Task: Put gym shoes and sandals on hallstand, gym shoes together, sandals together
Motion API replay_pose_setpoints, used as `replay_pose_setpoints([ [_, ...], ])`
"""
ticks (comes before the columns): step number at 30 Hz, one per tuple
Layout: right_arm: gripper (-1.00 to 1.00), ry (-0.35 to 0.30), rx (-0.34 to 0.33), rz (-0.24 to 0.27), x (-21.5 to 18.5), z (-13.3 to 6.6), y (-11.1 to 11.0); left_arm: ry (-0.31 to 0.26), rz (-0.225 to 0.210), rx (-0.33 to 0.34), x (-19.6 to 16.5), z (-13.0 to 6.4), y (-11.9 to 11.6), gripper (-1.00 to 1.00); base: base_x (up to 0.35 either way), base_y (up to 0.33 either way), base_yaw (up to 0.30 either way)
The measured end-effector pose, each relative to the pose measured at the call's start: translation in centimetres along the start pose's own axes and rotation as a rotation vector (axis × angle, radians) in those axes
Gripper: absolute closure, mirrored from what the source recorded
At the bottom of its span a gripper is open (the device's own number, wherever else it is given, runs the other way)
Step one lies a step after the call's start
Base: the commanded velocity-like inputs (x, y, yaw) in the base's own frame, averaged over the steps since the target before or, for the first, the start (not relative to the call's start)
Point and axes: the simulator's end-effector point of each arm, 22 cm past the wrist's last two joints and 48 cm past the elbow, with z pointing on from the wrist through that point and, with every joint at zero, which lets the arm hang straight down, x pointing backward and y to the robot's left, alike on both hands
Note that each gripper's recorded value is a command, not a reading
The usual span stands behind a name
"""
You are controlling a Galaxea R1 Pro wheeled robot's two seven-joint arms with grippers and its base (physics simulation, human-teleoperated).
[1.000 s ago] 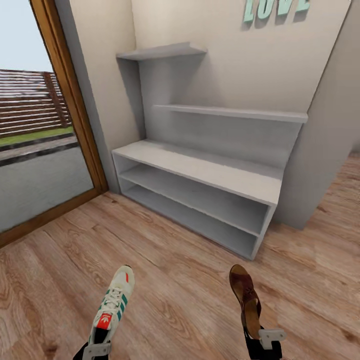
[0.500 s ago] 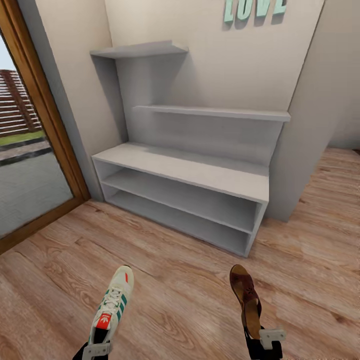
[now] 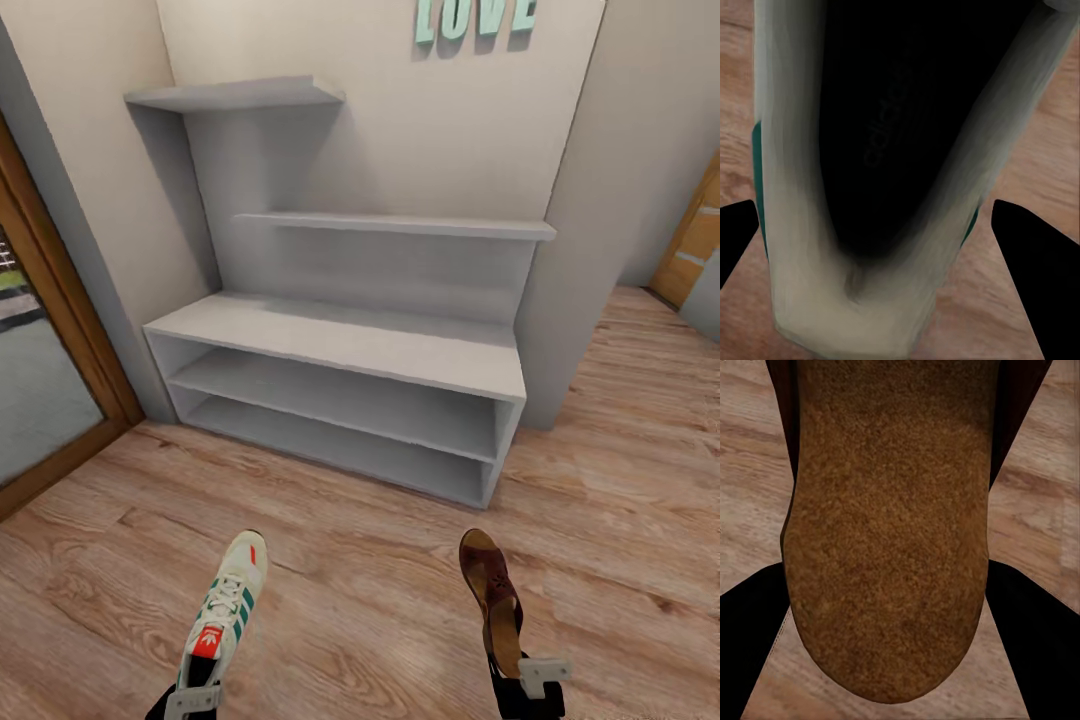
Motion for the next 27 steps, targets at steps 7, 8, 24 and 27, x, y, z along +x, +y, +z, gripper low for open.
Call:
replay_pose_setpoints([
  [7,1.0,0.0,-0.001,-0.001,0.0,0.0,0.02,0.0,-0.001,0.0,0.0,0.0,-0.03,1.0,0.097,0.256,-0.264],
  [8,1.0,0.0,0.0,-0.001,0.01,0.0,-0.01,0.0,0.0,0.0,0.0,0.0,-0.04,1.0,0.05,0.126,-0.264],
  [24,1.0,-0.001,0.0,0.0,-0.03,0.02,-0.01,-0.001,-0.001,0.001,-0.01,0.0,-0.06,1.0,0.008,0.021,-0.264],
  [27,1.0,-0.001,0.0,0.0,-0.03,0.02,0.01,-0.002,-0.001,0.001,-0.03,0.0,-0.06,1.0,0.0,0.0,-0.264],
])
